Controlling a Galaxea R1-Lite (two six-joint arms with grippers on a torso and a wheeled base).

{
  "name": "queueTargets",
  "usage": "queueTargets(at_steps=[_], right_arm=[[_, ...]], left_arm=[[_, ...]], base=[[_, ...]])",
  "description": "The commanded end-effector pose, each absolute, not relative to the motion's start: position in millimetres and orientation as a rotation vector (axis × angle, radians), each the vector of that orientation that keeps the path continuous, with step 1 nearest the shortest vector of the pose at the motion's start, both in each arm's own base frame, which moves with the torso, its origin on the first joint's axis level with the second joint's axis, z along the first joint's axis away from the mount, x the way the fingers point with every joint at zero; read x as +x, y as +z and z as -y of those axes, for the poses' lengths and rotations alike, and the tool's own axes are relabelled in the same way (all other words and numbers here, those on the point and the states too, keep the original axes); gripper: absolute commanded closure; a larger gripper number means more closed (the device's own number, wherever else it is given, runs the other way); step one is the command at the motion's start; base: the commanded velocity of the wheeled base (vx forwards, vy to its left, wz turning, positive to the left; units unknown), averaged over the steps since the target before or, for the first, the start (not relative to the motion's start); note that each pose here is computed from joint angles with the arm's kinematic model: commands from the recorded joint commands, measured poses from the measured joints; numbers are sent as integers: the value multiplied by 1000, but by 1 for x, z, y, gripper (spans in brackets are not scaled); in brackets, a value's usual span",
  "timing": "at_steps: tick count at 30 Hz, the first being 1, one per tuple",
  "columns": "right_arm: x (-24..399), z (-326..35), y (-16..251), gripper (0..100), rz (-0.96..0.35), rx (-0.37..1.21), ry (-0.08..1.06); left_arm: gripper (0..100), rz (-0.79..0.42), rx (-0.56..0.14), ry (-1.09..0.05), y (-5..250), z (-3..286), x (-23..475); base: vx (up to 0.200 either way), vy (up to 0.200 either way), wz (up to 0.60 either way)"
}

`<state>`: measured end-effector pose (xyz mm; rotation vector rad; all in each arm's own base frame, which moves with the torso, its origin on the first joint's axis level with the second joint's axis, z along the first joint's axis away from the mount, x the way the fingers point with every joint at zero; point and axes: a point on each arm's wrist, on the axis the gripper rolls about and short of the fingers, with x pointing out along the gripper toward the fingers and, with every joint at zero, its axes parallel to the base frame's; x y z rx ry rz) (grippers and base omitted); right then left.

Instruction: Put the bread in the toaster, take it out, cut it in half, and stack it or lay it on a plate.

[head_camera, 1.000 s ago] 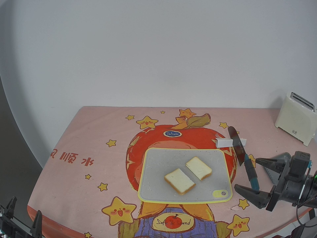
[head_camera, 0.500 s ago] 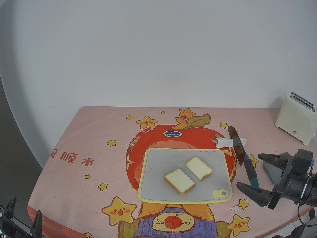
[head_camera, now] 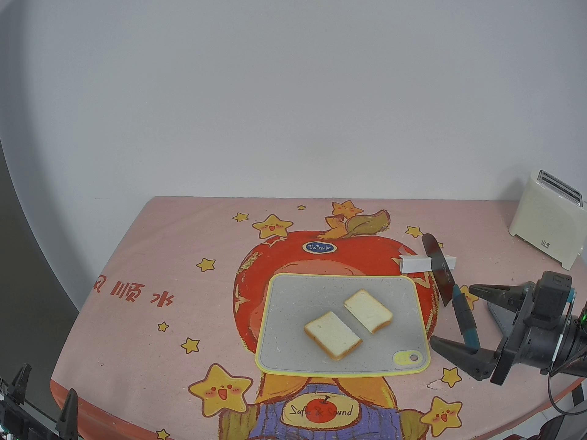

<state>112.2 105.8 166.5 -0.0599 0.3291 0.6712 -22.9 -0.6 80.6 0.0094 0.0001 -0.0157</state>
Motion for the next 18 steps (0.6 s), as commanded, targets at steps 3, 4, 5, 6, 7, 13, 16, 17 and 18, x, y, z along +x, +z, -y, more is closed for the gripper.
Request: queueTargets(at_steps=[3, 4, 5, 6, 7, 13, 16, 17, 18], right_arm=[[115, -109, 169, 0, -326, -39, 667], [115, -109, 169, 0, -326, -39, 667], [119, -114, 172, 0, -332, -36, 661], [119, -114, 172, 0, -332, -36, 661], [121, -116, 169, 0, -345, -36, 662], [120, -121, 170, 0, -344, -16, 682], [121, -121, 173, 0, -316, -2, 682], [122, -121, 174, 0, -306, 3, 680], [122, -121, 175, 0, -295, 5, 682]], left_arm=[[0, 0, 9, -15, 76, 1, -23], [0, 0, 9, -15, 76, 1, -23], [0, 0, 9, -15, 76, 1, -23], [0, 0, 9, -15, 76, 1, -23], [0, 0, 9, -15, 76, 1, -23], [0, 0, 9, -15, 76, 1, -23], [0, 0, 9, -15, 76, 1, -23], [0, 0, 9, -15, 76, 1, -23], [0, 0, 9, -15, 76, 1, -23]], base=[[0, 0, 0], [0, 0, 0], [0, 0, 0], [0, 0, 0], [0, 0, 0], [0, 0, 0], [0, 0, 0], [0, 0, 0], [0, 0, 0]])
